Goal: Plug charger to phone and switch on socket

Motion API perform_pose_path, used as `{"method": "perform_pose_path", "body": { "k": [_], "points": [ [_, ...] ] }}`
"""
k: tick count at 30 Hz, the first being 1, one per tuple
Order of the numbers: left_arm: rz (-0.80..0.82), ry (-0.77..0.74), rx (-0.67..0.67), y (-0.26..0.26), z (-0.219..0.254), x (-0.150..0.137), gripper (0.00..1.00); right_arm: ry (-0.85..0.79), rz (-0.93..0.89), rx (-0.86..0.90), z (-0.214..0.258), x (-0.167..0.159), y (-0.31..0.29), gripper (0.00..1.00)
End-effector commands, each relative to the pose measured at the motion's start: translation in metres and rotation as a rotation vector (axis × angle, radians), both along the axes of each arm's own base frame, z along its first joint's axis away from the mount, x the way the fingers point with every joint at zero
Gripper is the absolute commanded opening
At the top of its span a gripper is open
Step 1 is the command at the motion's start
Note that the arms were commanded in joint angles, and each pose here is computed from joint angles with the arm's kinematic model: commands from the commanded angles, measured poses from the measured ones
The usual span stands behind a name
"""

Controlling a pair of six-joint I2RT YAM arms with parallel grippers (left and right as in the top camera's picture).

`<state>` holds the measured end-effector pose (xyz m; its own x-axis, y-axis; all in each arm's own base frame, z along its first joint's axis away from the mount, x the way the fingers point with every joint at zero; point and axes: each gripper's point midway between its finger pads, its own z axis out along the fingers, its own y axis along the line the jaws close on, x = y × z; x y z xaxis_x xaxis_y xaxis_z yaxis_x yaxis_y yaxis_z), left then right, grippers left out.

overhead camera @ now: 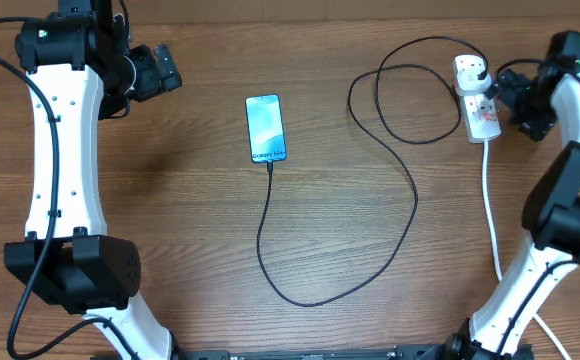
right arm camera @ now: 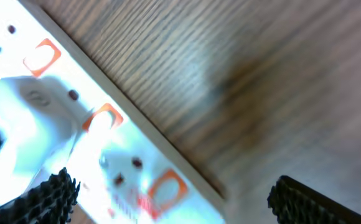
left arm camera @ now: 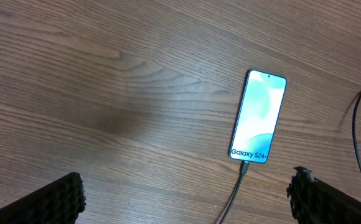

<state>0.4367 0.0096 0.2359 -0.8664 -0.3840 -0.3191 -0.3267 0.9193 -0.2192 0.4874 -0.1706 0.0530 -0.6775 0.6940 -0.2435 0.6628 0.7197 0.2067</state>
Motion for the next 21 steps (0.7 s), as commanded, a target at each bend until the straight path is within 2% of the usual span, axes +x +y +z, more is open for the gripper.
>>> {"method": "perform_pose_path", "body": {
  "k": [1,5,11,12,17,18,21],
  "points": [
    [0.003,0.015,0.010,-0.001,-0.006,0.001,1.00,-0.191,-0.051,-0.076,0.122,-0.012,-0.027,1.00],
    [0.003,0.015,0.010,-0.001,-0.006,0.001,1.00,-0.264,-0.075,-0.092,0.196,-0.055,-0.021,1.00],
    [0.003,0.015,0.010,-0.001,-0.006,0.001,1.00,-0.384,-0.044,-0.110,0.287,-0.125,0.025,1.00],
    [0.003,0.015,0.010,-0.001,-0.006,0.001,1.00,-0.415,-0.014,-0.119,0.310,-0.150,0.049,1.00],
    [0.003,0.015,0.010,-0.001,-0.006,0.001,1.00,-0.490,0.119,-0.138,0.337,-0.198,0.106,1.00],
    [0.003,0.015,0.010,-0.001,-0.006,0.001,1.00,-0.513,0.171,-0.151,0.339,-0.217,0.124,1.00],
    [0.003,0.015,0.010,-0.001,-0.006,0.001,1.00,-0.533,0.228,-0.144,0.329,-0.247,0.147,1.00]
  ]
}}
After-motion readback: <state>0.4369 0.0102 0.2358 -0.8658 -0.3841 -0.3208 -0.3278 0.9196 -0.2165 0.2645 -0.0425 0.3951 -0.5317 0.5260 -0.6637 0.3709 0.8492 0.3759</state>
